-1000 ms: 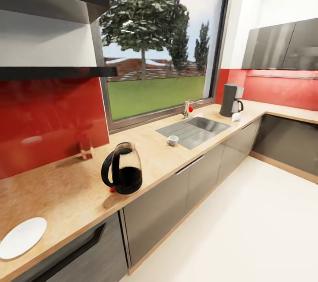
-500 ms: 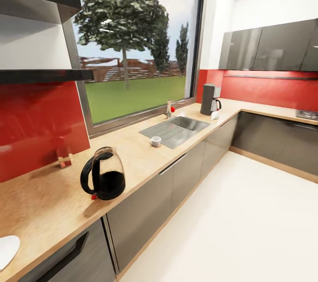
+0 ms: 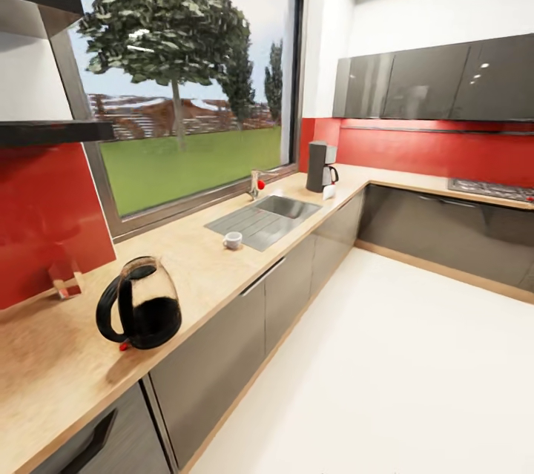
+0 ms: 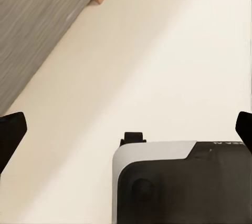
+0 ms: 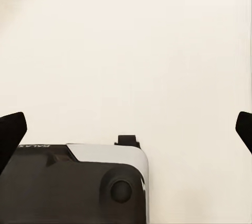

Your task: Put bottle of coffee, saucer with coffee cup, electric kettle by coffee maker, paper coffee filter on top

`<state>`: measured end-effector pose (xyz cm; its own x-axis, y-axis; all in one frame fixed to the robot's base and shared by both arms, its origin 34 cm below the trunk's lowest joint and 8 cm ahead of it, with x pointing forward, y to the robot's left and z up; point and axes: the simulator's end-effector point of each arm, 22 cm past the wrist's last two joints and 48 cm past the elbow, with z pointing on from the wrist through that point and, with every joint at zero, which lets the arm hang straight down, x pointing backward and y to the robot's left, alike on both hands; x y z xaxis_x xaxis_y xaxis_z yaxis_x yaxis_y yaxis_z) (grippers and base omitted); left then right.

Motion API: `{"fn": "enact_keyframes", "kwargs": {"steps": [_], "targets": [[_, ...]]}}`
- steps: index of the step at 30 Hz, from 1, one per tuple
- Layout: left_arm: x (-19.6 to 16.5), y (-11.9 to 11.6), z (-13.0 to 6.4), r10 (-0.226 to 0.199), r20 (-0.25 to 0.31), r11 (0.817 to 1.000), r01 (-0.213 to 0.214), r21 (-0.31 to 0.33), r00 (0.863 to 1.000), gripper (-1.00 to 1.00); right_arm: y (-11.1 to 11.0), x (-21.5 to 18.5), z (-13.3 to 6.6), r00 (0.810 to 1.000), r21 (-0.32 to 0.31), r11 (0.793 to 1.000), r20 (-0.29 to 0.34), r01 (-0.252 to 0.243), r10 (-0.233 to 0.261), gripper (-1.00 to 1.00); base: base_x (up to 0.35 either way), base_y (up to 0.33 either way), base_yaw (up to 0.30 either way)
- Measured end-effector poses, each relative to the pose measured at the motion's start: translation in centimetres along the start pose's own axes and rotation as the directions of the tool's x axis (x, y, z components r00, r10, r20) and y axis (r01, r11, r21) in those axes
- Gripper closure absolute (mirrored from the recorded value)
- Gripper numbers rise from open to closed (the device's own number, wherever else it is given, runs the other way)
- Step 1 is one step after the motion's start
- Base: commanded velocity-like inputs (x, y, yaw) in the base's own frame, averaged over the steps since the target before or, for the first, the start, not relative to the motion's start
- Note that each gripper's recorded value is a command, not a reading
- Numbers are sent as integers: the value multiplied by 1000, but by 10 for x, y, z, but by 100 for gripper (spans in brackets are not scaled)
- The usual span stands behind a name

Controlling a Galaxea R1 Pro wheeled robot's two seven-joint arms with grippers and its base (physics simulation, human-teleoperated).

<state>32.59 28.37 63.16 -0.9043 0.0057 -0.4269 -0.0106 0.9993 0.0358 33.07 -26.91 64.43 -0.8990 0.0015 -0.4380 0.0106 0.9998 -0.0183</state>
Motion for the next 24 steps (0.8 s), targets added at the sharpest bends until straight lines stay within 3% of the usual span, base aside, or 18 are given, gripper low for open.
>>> {"fn": "enact_keyframes", "kwargs": {"steps": [24], "targets": [[2,2,-20,0,-1,1000,0,-5,1000,-100,-1,2,-20,1000,2,1000,-1,1,-1,-100,0,0,-266]]}}
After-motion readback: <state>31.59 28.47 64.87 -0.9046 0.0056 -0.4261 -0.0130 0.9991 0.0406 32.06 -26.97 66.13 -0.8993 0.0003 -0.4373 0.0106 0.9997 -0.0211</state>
